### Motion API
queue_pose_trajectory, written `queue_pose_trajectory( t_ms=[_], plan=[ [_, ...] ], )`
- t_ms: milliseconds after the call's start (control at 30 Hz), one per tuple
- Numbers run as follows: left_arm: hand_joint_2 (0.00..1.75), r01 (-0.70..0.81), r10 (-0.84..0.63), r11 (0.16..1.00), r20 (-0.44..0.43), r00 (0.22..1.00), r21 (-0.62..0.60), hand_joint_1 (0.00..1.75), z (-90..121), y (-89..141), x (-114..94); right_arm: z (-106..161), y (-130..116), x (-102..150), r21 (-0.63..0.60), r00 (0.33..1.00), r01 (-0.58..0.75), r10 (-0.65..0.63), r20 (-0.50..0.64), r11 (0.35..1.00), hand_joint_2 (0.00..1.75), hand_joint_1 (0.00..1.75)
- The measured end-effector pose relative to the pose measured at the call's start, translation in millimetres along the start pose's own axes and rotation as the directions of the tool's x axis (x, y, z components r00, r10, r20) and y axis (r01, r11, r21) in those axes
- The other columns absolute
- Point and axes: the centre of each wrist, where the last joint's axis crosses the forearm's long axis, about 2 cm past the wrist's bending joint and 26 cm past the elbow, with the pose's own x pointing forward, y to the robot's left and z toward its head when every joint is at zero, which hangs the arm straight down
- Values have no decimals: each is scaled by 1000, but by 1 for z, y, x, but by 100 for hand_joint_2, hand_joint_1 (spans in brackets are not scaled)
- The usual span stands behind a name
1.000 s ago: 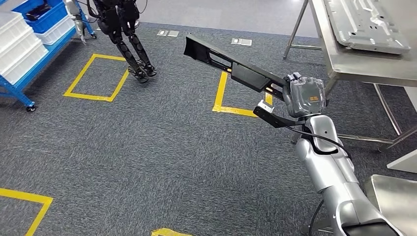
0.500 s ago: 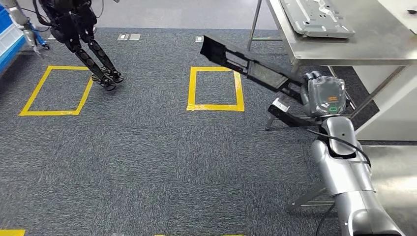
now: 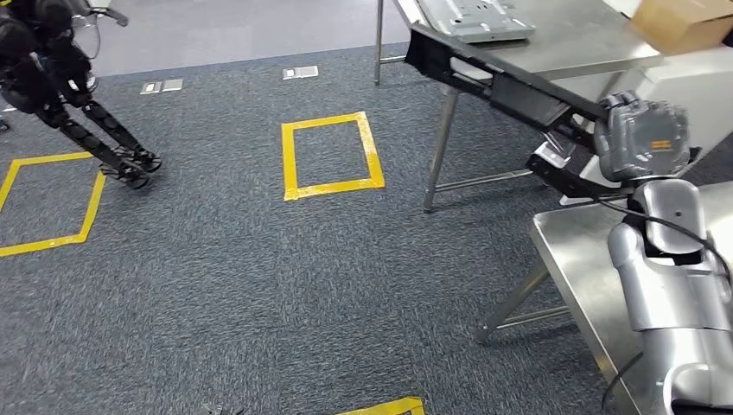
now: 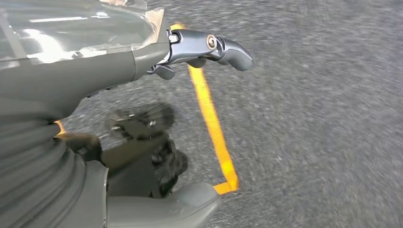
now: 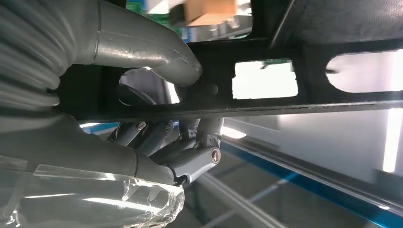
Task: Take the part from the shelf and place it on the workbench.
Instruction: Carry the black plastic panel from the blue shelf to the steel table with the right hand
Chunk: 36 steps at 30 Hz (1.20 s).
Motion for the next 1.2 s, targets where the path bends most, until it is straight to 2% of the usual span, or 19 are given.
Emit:
queue_pose_trajectory(
  t_ms=[500,733,1200],
  plan=[
    [175,7,-6,1000,39,999,-10,0,0,-5,1,12,1,-36,66,995,-56,61,-75,996,175,175],
    [175,4,-4,1000,42,999,-8,0,1,-5,-1,19,7,-40,112,992,-62,73,-100,992,175,175],
    [175,16,-16,1000,43,999,-5,0,1,-5,-1,30,13,-57,185,963,-118,158,-217,976,175,175]
  ],
)
